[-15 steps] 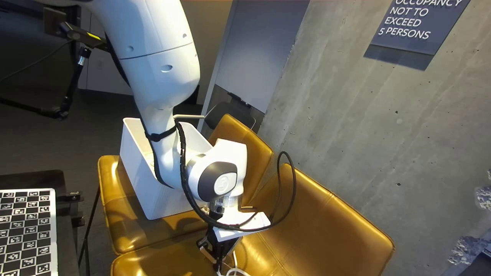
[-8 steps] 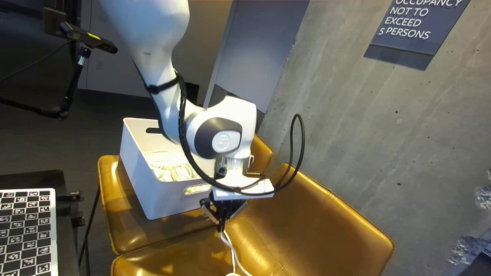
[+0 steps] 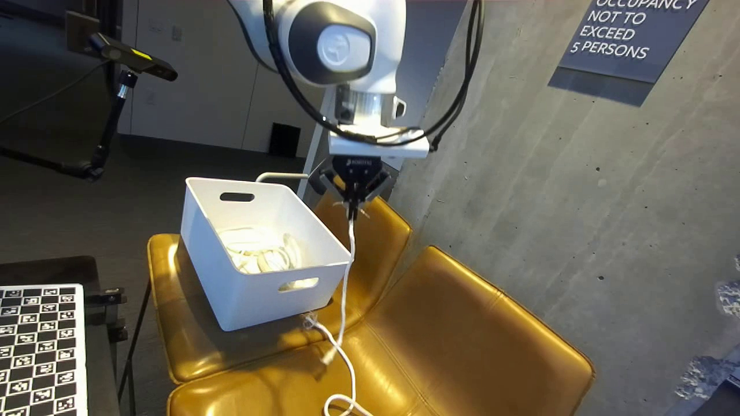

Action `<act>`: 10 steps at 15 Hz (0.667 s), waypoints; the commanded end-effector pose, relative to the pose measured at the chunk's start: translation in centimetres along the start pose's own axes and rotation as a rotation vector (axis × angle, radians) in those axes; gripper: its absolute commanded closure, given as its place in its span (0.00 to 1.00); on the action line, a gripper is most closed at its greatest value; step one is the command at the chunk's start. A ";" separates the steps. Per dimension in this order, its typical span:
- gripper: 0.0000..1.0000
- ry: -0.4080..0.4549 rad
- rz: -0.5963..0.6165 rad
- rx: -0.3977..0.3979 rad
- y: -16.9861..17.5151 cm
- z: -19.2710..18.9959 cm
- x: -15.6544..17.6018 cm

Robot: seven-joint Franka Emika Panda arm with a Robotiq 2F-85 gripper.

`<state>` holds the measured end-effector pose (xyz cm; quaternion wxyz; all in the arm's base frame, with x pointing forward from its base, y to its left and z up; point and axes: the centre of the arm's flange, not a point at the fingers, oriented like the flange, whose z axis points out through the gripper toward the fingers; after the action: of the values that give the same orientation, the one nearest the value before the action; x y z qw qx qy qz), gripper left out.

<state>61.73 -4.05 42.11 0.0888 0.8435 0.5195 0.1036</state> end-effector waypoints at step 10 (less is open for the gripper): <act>0.99 0.150 -0.123 -0.086 -14.5 -20.5 18.3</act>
<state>53.08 16.15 59.59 0.0896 0.7954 0.5672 0.1936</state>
